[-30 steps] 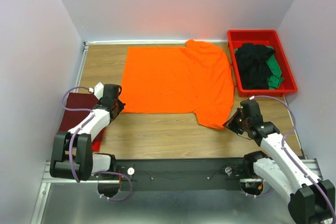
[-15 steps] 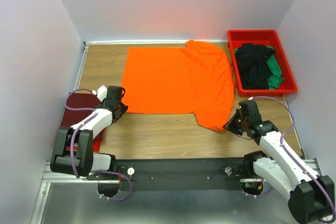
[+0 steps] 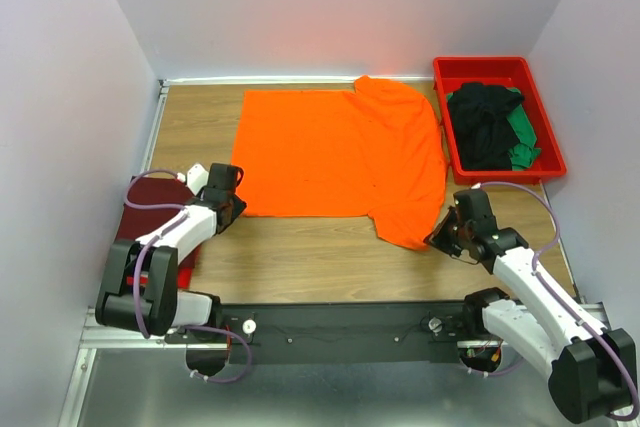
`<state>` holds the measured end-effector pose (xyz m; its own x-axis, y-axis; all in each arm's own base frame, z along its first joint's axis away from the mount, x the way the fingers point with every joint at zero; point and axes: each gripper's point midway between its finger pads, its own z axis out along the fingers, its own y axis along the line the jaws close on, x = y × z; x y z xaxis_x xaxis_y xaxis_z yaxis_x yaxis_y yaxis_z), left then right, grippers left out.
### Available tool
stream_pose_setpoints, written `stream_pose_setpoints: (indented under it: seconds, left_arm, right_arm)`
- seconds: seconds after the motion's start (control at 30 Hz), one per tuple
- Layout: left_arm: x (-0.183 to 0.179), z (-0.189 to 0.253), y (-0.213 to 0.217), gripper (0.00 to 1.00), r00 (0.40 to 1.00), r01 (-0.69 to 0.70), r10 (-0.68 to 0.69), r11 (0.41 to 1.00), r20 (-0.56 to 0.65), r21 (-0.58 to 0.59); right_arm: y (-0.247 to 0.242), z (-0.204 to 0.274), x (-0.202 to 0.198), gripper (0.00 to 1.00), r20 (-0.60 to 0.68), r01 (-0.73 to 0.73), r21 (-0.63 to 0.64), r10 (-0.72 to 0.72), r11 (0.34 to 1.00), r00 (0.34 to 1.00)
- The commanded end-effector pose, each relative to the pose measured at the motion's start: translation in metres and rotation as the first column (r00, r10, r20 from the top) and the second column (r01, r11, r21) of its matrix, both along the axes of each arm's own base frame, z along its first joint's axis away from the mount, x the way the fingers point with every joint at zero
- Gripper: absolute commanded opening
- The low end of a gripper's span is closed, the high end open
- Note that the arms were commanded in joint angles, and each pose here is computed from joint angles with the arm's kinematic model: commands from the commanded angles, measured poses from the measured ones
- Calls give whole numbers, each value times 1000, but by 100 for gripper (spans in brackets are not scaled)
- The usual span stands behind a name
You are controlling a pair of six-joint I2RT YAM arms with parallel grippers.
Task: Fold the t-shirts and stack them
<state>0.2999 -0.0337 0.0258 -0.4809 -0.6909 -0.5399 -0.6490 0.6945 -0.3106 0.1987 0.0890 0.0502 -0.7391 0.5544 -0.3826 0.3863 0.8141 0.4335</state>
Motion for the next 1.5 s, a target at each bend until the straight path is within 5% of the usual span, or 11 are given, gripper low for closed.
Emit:
stream_pose_setpoints:
  seconds: [0.0,0.57,0.7,0.87,1.23,1.47]
  left_arm:
    - [-7,15,15,45,999,-46,46,997,1,67]
    - [-8,-11,9,45,998,-35,38,998,-59,47]
    - [-8,-15,10,32,997,-28,31,998,-69,54]
    - [-9,-8,13,0,998,-24,28,997,-54,74]
    - [-24,16,30,0,998,-52,54,992,-15,112]
    - [-16,17,25,0,999,-22,24,995,-22,97]
  right_arm:
    - [2,13,10,0,44,-6,-2,6,1000,999]
    - [2,17,14,1,58,-7,-6,8,1000,998]
    - [3,22,17,0,72,-15,-7,16,1000,997]
    - [6,24,13,0,77,-27,19,25,999,997]
    - [27,29,-8,0,58,-55,57,52,997,997]
    - [19,38,9,1,100,-32,-42,36,999,994]
